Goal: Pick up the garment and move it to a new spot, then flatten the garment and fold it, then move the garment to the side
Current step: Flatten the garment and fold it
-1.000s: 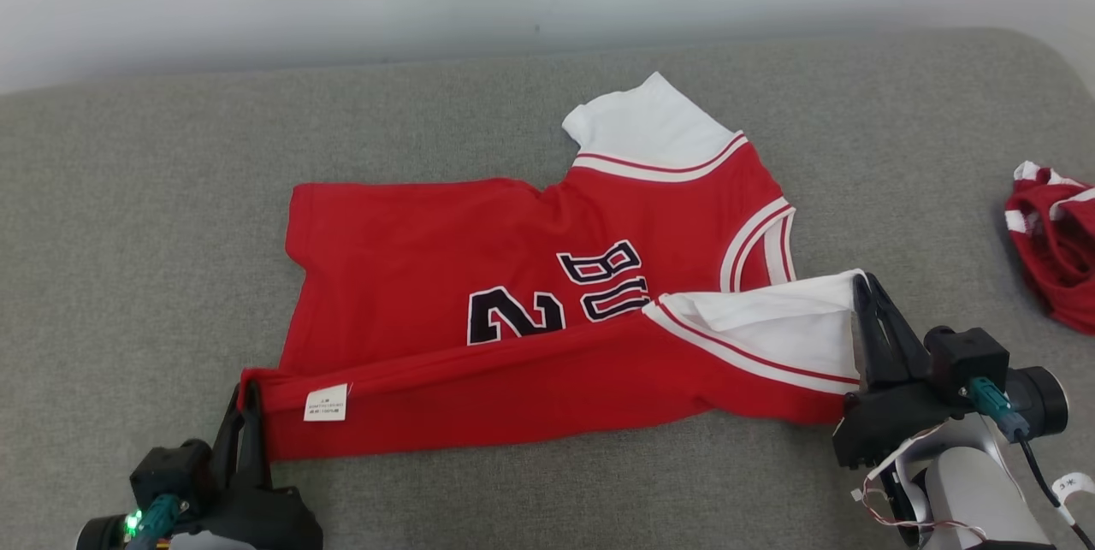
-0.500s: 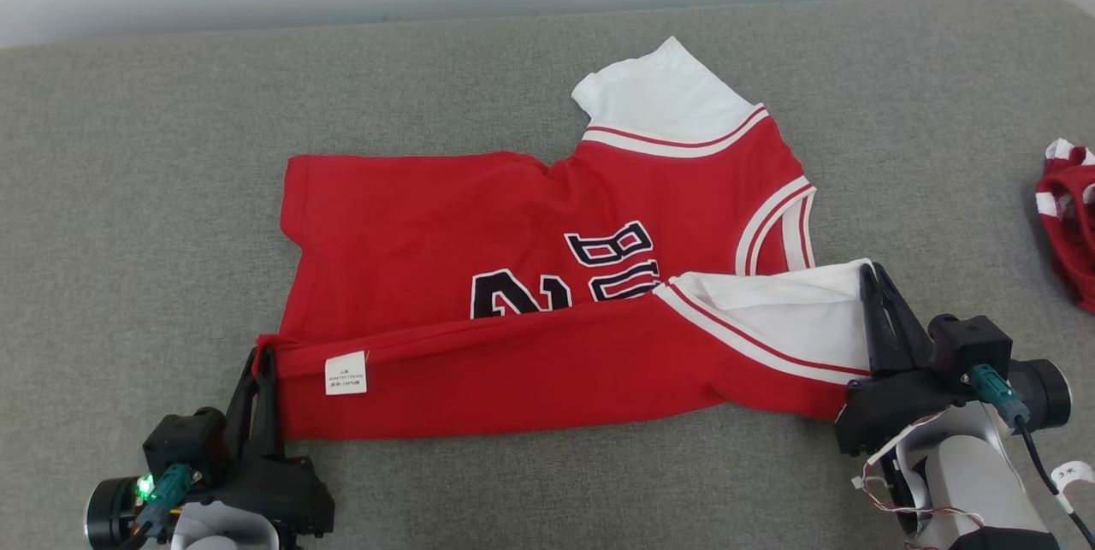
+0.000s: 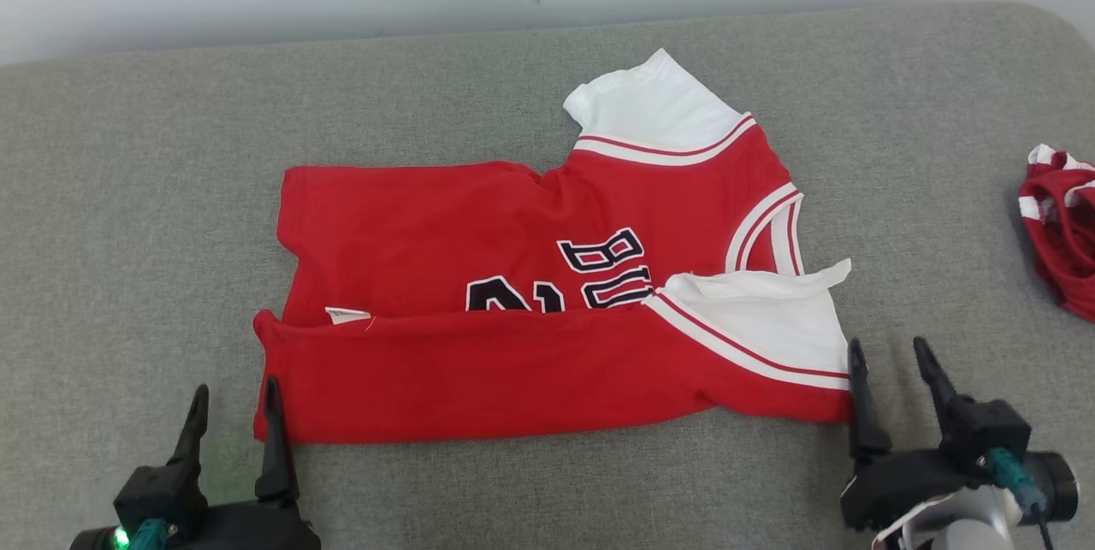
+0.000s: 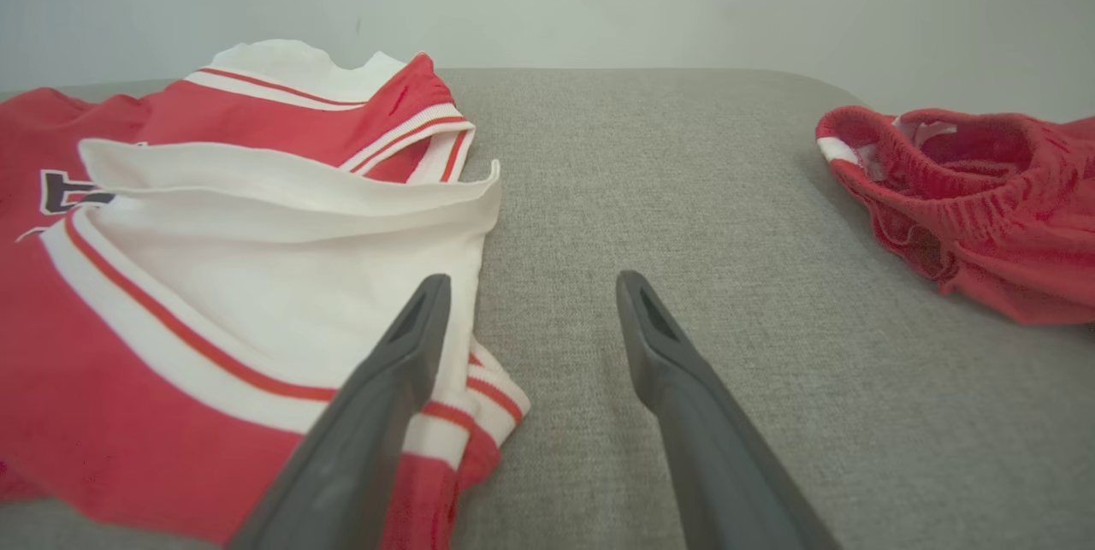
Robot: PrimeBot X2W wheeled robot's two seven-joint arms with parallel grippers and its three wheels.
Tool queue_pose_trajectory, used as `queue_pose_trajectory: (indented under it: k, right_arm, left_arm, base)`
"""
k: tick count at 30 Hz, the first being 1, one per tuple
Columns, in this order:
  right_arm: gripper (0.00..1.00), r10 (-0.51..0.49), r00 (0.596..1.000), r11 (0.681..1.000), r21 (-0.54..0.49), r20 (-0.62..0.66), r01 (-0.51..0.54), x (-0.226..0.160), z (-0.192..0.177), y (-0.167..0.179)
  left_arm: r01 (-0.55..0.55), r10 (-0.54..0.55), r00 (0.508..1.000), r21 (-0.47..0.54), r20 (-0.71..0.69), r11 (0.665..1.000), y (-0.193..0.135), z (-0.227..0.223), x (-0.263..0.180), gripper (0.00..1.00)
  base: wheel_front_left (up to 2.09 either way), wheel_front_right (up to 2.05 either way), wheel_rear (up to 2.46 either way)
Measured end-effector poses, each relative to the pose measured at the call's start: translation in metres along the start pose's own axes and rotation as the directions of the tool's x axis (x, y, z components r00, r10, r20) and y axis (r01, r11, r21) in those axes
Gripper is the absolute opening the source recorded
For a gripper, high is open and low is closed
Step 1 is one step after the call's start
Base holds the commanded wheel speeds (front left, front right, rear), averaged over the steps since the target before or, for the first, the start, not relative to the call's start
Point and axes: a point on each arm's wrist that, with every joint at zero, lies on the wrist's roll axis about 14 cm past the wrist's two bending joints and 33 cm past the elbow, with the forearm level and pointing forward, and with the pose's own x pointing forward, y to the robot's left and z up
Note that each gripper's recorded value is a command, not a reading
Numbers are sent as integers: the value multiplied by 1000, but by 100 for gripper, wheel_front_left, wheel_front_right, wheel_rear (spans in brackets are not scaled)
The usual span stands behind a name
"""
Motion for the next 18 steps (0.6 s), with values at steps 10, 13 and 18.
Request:
queue_pose_trajectory:
  k: [10, 13, 18]
  right_arm:
    - [100, 22, 993, 999, 31, -113, -19, -20, -38, 12]
    - [100, 33, 986, 999, 38, -165, -27, -22, -54, 17]
    - [32, 53, 980, 998, 46, -194, -44, -20, -62, 24]
  left_arm:
    - [2, -2, 999, -14, -37, 1000, -3, -12, -8, 100]
    - [2, -3, 999, -12, -37, 1000, -4, -12, -8, 100]
    - [-4, 4, 999, -12, -36, 1000, -2, -11, -10, 100]
  base:
    - [0, 0, 0]
    - [0, 0, 0]
    - [0, 0, 0]
